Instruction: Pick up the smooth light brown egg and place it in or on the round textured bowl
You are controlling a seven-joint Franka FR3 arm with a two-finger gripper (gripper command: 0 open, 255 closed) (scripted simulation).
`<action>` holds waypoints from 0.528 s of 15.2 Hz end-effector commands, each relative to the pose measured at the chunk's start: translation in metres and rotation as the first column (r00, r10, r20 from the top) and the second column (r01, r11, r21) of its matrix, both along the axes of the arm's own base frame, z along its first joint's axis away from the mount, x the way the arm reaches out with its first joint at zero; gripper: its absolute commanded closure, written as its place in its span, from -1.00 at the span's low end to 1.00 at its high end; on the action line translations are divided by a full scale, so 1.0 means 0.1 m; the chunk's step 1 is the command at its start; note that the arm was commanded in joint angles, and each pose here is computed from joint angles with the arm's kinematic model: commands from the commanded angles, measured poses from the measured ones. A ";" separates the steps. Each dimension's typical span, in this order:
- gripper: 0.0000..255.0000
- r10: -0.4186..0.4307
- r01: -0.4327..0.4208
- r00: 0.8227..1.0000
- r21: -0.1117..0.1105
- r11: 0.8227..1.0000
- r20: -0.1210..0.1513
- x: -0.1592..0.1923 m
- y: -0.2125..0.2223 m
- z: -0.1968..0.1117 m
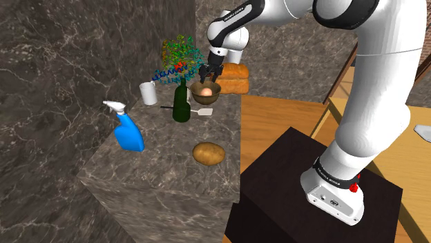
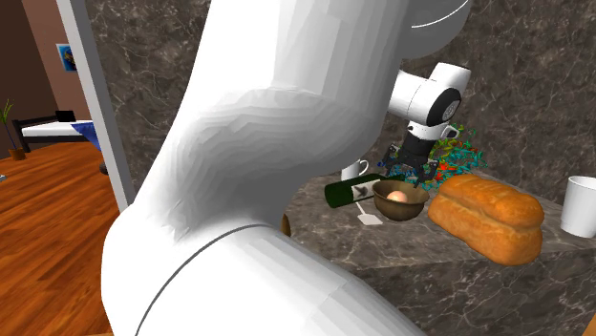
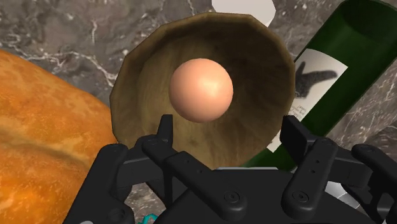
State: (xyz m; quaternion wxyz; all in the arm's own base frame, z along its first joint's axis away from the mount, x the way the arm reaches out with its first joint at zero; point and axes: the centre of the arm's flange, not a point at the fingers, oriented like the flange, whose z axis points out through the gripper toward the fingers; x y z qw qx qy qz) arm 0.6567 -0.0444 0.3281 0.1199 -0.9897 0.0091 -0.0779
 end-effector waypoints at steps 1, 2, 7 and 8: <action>-1.00 0.000 0.000 1.000 0.000 1.000 0.000 0.00 0.00 0.00; -1.00 0.000 0.000 1.000 0.000 1.000 0.000 0.00 0.00 0.00; -1.00 0.000 0.000 1.000 0.000 1.000 0.000 -0.06 -0.09 0.38; -1.00 0.000 0.000 1.000 0.000 1.000 0.000 -0.08 -0.12 0.48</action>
